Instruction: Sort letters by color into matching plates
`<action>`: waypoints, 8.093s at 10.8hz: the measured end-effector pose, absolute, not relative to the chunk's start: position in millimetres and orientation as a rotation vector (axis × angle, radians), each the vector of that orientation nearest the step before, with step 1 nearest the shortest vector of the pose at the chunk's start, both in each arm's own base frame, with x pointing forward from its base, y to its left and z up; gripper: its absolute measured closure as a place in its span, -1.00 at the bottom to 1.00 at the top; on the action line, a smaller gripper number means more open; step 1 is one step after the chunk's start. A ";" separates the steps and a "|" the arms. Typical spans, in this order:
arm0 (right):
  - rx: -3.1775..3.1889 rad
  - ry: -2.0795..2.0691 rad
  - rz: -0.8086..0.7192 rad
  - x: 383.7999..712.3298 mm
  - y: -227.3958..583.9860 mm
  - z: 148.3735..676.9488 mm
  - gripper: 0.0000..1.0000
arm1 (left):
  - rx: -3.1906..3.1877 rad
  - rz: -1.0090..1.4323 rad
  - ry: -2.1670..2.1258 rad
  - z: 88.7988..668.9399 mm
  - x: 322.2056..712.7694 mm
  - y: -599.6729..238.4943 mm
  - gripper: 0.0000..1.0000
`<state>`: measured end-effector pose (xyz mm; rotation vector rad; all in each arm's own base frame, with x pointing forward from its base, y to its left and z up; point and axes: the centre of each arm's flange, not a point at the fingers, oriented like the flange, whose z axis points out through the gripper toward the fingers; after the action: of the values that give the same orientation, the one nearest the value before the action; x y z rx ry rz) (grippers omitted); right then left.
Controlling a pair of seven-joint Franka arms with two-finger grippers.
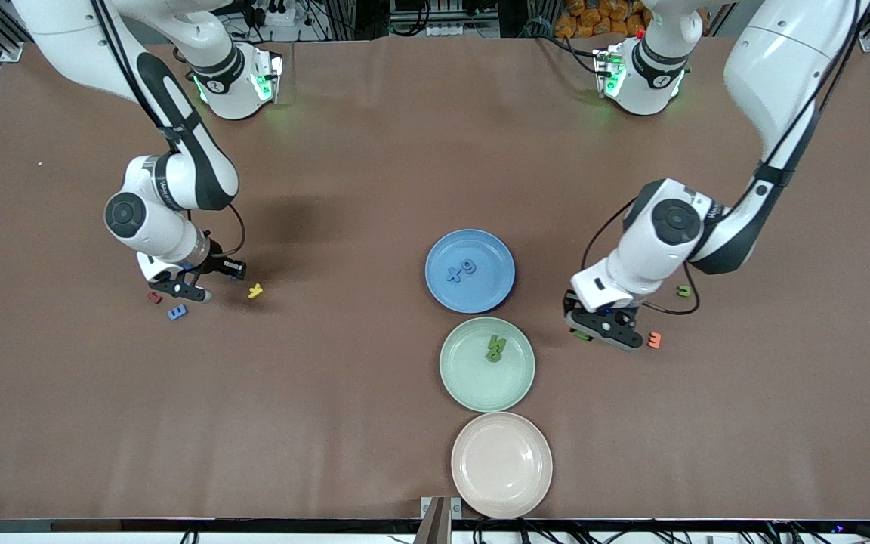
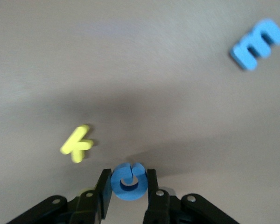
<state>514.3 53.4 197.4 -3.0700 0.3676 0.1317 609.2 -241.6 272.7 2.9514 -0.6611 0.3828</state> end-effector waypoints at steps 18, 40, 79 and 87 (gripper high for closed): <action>-2.816 -1.207 0.018 534.5 444.2 258.2 0.31 | 2.987 0.358 -0.418 248.4 639.3 -321.9 -0.72; -2.917 -0.868 0.087 642.1 314.1 346.4 -1.00 | 3.105 0.112 -0.812 198.0 534.5 -41.9 -0.49; -2.687 1.596 -0.153 578.7 -59.9 187.2 -0.96 | 3.097 0.149 -0.695 176.8 527.2 13.4 0.04; -2.744 1.502 -0.148 566.9 -62.6 173.3 -0.14 | 3.097 0.160 -0.697 178.2 531.1 12.6 0.43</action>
<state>566.9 -62.6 173.3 -2.7439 1.5022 -0.1481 531.1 12.6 178.2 3.0970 -0.6970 0.1604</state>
